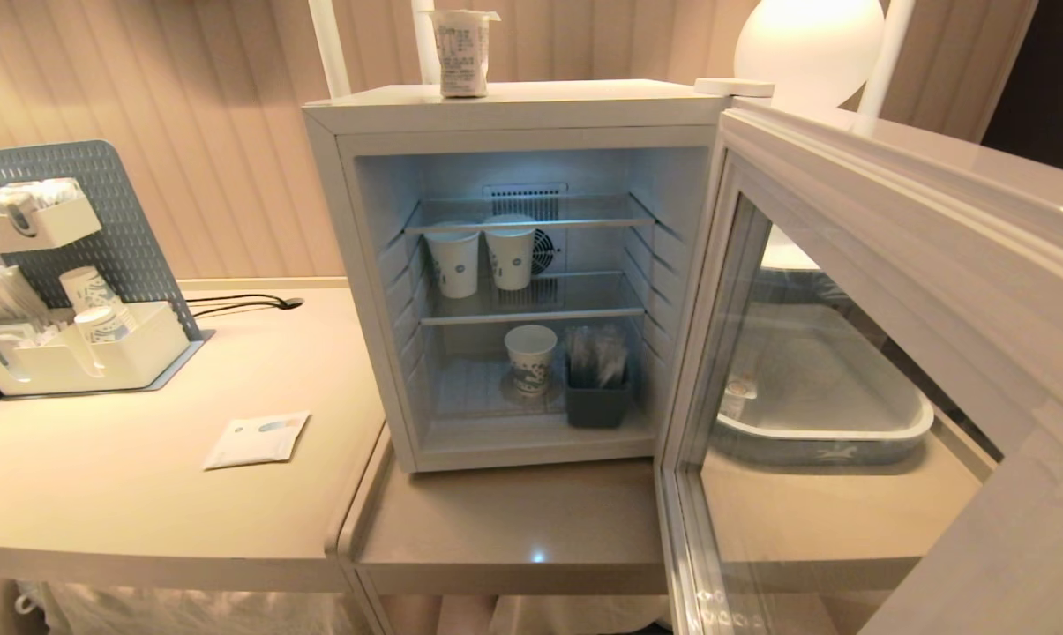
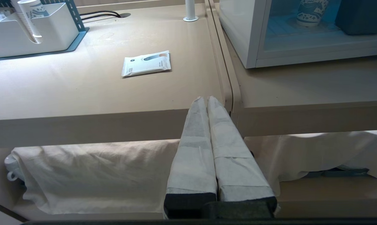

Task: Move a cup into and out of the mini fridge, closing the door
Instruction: Put the yoghurt in the freezer

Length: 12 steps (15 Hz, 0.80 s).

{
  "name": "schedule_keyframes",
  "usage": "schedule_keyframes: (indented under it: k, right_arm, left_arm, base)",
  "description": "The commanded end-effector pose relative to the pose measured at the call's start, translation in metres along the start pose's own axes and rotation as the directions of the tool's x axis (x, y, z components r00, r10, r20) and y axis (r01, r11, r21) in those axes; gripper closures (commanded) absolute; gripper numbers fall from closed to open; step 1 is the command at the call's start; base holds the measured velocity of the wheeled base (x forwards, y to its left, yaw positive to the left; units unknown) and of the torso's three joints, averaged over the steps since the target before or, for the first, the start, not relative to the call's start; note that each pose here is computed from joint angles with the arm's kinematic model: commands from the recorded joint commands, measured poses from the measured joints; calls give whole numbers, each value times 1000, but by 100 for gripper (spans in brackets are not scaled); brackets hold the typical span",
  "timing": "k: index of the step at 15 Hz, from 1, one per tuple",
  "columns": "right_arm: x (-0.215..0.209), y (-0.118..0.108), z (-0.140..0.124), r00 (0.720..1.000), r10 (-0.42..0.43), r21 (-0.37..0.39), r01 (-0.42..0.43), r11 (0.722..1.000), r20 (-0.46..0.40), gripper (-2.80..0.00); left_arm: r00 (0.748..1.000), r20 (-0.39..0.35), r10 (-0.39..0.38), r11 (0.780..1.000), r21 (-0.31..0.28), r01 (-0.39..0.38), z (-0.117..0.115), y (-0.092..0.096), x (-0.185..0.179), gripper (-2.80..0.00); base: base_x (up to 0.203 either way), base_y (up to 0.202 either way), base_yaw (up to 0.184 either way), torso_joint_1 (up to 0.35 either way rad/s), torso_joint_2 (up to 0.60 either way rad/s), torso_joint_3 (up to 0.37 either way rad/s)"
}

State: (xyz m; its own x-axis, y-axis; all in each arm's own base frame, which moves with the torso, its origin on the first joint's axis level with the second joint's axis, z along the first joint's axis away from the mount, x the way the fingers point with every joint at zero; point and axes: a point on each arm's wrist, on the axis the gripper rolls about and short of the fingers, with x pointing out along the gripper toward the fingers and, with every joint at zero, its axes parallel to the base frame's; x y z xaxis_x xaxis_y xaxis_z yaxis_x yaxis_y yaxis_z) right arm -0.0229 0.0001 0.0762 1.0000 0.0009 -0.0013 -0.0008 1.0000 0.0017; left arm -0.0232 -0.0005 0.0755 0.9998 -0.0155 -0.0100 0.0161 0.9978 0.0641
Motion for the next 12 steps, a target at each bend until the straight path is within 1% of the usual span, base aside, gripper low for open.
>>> schedule_keyframes:
  k: [1,3,4,12]
  right_arm:
    - [0,0,0,1000,1,0,-1,1000,-2,0]
    - [0,0,0,1000,-1,0,1,1000,-2,0]
    - [0,0,0,1000,1,0,-1,1000,-2,0]
    - [0,0,0,1000,1,0,-1,1000,-1,0]
  left_arm:
    - [1000,1,0,1000,-3,0,0,0,0,0]
    - [1000,1,2,1000,-3,-2,0,0,0,0]
    - [1000,1,2,1000,-3,-2,0,0,0,0]
    - [1000,0,5,1000,-12,-5,0,0,0,0]
  base:
    - [0,0,0,0,0,0]
    - [-30,0,-2,0,5,1]
    - [-145,0,1,-4,9,0]
    - [-190,0,0,0,1,2]
